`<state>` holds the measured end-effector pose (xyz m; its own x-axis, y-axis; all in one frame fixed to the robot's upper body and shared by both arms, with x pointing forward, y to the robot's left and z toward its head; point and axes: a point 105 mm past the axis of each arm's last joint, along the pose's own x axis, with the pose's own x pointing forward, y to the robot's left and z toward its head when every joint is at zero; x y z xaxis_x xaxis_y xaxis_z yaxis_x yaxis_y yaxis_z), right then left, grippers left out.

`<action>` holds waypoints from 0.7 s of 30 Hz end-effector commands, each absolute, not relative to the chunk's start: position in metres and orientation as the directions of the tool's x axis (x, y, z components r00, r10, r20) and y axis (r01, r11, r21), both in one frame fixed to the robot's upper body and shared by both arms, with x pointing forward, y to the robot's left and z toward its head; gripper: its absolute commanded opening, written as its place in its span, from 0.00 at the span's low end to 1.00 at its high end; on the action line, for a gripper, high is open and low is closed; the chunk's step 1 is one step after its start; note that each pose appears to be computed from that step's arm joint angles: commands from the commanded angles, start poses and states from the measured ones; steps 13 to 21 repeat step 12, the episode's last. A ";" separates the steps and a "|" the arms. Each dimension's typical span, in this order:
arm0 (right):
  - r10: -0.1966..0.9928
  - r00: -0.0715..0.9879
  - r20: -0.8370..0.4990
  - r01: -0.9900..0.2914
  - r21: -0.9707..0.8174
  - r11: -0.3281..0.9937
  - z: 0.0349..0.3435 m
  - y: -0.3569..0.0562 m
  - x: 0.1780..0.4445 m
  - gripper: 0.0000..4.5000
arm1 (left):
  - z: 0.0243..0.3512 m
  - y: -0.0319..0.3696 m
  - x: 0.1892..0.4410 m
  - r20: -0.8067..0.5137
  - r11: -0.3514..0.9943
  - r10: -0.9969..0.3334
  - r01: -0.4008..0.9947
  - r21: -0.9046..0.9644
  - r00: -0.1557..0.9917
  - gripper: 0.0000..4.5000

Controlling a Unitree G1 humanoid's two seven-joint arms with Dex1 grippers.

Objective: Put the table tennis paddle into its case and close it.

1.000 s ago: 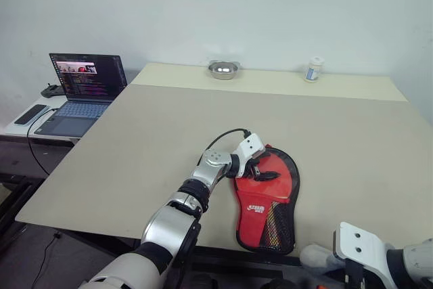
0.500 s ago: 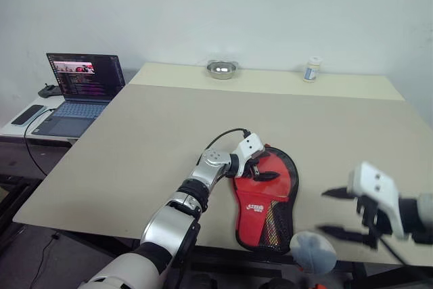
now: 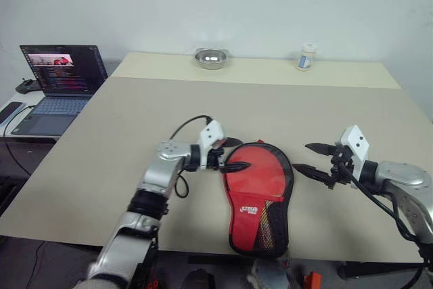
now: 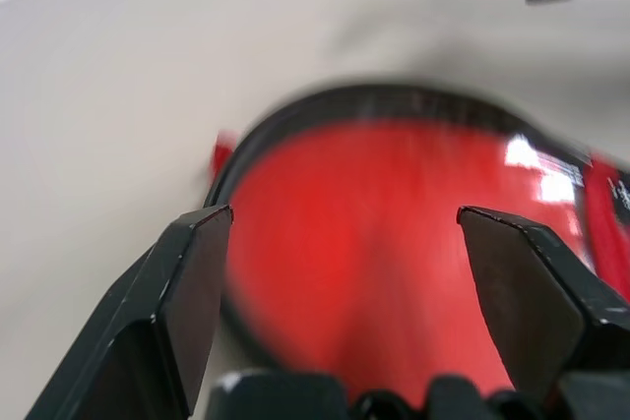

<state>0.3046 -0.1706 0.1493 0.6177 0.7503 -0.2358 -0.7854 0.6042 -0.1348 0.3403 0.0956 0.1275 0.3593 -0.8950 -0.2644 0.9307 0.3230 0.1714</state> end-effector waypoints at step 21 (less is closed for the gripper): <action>0.768 0.596 -0.236 -0.802 -0.133 0.582 0.159 -0.202 0.297 0.88 | 0.154 0.092 0.328 -0.195 0.315 -0.915 0.928 0.200 0.352 0.89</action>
